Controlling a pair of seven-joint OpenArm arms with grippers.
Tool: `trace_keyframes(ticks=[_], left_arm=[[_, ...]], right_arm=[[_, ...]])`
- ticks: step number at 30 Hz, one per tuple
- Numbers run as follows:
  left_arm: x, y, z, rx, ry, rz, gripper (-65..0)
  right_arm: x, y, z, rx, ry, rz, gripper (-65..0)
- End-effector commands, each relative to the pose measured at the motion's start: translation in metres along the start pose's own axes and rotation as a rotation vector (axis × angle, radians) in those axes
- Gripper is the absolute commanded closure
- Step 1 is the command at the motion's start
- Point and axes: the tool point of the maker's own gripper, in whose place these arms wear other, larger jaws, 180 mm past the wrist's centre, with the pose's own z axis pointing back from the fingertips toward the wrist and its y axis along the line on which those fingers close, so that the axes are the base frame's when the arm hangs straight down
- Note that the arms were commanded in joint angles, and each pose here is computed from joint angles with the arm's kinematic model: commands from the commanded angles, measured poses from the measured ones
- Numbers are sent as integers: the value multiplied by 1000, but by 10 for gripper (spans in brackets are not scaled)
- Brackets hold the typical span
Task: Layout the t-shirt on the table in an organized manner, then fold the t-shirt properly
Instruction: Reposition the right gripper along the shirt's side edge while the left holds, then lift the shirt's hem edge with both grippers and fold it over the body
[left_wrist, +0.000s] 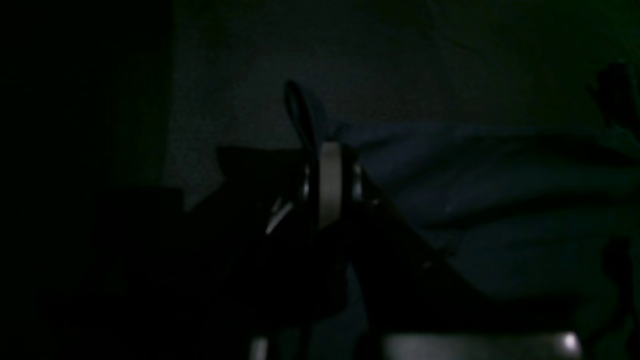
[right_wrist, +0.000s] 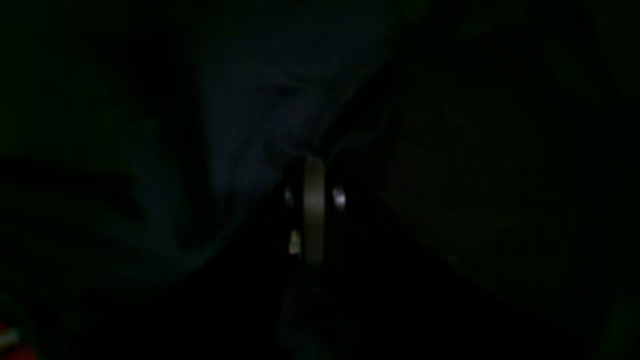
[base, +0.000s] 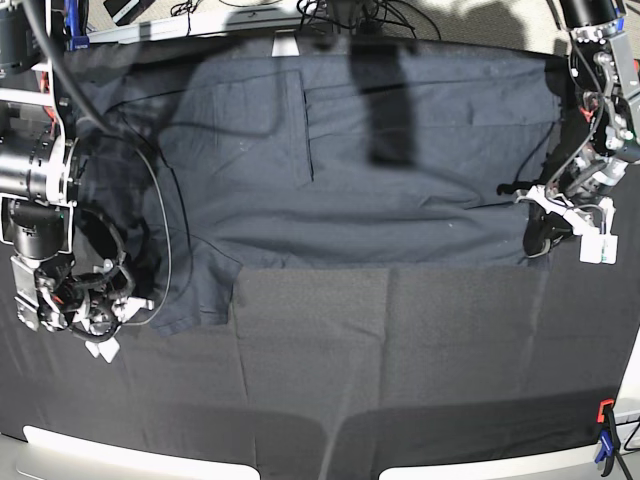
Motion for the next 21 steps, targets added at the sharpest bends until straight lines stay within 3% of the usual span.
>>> trace_keyframes(ticks=[1, 8, 17, 21], left_arm=[[26, 1, 2, -5, -89, -15, 0], [46, -2, 5, -12, -189, -27, 0], [57, -17, 22, -27, -215, -85, 0], [54, -9, 35, 4, -213, -90, 0]], right_arm=[[35, 3, 18, 6, -99, 35, 0], [44, 6, 27, -10, -165, 114, 0], [6, 21, 29, -47, -212, 327, 0], [-10, 22, 42, -58, -255, 352, 0]])
